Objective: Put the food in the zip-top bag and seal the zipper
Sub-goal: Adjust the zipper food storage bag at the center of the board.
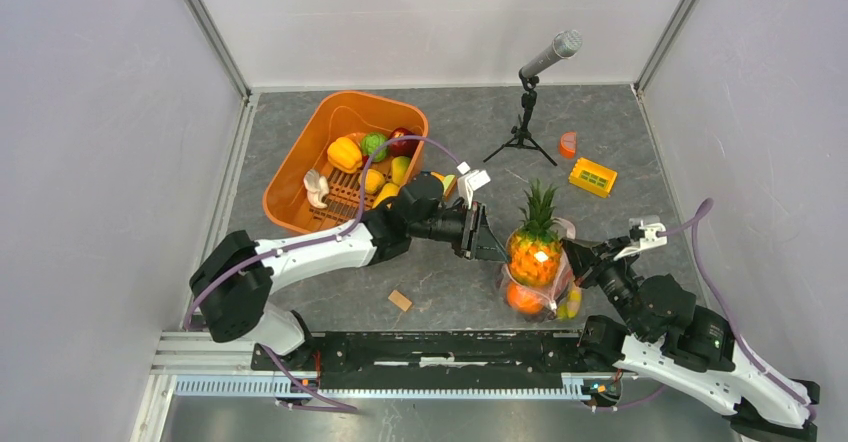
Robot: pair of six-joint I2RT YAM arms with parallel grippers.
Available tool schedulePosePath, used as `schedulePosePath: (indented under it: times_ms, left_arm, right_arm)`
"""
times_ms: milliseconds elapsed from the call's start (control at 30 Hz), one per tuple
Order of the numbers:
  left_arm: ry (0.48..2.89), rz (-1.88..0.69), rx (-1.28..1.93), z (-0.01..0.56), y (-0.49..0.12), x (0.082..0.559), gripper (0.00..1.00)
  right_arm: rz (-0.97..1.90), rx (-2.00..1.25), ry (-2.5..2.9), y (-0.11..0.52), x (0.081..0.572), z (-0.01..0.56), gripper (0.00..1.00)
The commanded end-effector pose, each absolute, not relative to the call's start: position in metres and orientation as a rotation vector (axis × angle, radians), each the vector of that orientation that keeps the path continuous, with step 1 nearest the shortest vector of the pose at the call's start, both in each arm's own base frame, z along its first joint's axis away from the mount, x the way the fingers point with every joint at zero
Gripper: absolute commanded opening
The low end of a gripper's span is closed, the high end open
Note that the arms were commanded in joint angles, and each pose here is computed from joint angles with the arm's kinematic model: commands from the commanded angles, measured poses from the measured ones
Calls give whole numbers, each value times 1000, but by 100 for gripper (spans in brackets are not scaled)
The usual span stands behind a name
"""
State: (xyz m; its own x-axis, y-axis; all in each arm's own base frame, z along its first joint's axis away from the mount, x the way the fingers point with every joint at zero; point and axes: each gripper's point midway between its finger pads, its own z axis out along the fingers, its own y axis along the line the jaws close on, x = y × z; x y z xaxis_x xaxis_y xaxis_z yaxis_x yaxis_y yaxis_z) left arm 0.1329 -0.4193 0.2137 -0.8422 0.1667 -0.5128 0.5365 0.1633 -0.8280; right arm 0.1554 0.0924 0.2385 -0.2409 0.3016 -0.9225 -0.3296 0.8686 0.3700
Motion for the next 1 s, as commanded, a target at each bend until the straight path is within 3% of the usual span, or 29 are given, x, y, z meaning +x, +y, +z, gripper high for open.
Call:
schedulePosePath:
  times_ms: [0, 367, 667, 967]
  left_arm:
    - [2059, -1646, 699, 234, -421, 142, 33]
    - [2046, -1586, 685, 243, -419, 149, 3]
    - [1941, -1410, 672, 292, -393, 160, 2]
    - [1967, -1020, 576, 327, -340, 191, 2]
  right_arm:
    - [650, -53, 1702, 108, 154, 245, 3]
    - [749, -62, 1600, 115, 151, 273, 3]
    - [750, -126, 1574, 127, 152, 289, 3]
    - [621, -107, 1643, 125, 165, 308, 3]
